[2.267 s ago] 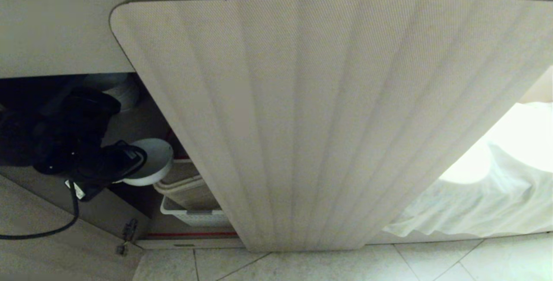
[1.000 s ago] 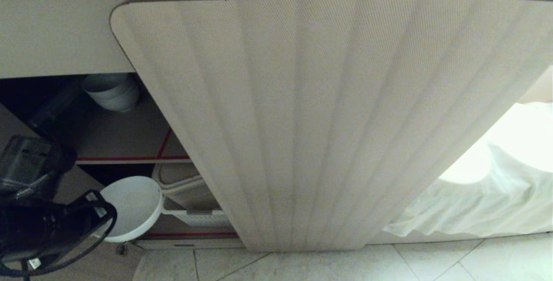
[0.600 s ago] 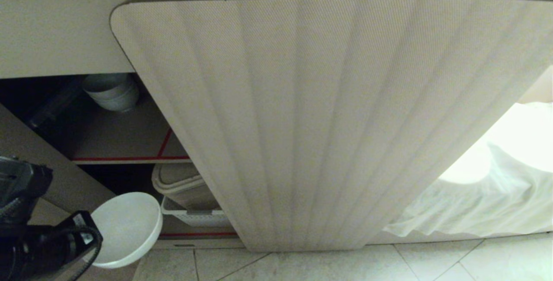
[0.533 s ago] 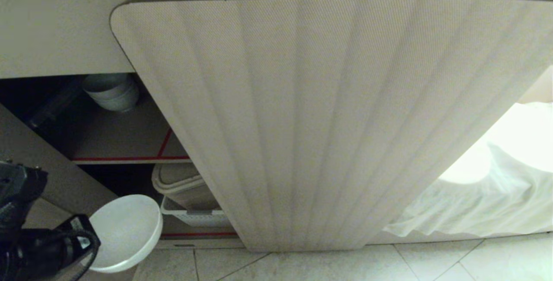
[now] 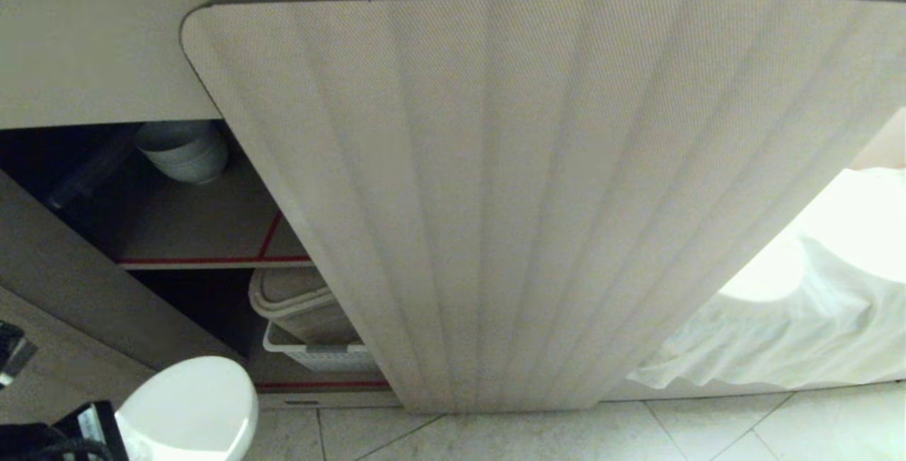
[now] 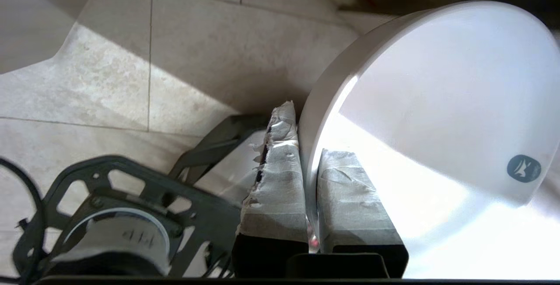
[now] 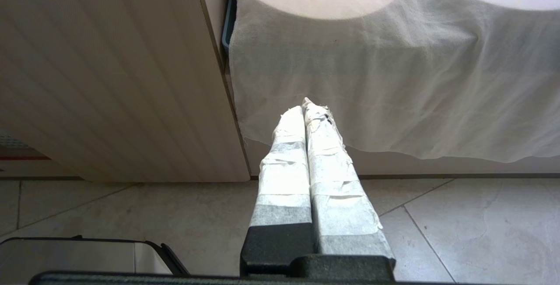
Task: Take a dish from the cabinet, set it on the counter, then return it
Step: Place it on the table
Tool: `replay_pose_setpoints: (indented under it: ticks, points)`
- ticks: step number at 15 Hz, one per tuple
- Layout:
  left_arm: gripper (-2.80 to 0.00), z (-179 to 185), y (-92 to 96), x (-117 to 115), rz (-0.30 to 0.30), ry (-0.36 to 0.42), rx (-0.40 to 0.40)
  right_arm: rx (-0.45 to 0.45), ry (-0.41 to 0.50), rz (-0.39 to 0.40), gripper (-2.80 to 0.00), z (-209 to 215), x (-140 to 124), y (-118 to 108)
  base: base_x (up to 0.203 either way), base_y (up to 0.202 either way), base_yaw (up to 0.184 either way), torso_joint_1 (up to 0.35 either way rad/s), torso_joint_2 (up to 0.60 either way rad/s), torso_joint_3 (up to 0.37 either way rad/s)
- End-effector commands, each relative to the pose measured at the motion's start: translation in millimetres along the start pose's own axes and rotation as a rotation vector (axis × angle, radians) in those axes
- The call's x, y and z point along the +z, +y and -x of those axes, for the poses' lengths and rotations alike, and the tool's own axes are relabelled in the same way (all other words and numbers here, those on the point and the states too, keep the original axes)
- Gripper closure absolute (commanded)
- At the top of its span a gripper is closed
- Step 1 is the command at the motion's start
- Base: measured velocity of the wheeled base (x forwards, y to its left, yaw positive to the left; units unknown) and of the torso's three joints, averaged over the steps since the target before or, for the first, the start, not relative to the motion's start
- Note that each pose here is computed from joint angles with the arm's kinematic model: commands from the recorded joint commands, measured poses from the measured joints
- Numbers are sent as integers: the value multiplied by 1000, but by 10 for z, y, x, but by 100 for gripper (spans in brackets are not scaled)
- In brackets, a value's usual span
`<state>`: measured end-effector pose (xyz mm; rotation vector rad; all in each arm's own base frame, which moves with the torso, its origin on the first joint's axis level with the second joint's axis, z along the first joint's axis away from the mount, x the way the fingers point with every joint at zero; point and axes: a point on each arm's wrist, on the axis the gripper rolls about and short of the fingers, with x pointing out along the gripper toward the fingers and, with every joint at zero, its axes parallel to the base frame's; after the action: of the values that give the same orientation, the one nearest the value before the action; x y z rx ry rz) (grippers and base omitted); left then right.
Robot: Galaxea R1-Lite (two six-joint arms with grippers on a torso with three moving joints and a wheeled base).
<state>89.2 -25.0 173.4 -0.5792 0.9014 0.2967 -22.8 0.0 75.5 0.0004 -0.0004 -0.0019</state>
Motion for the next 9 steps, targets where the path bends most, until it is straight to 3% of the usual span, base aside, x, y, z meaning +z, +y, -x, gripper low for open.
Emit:
replay_pose_setpoints:
  ticks: [1,9]
  points:
    - [0,61,48,-58,-18,-2,-29,0,0,-1,0,0,0,0,0,0,0,0,0,0]
    - [0,108,159,-189,-81,30,-47,0,-1,0,0,0,1,0,0,0,0,0,0,0]
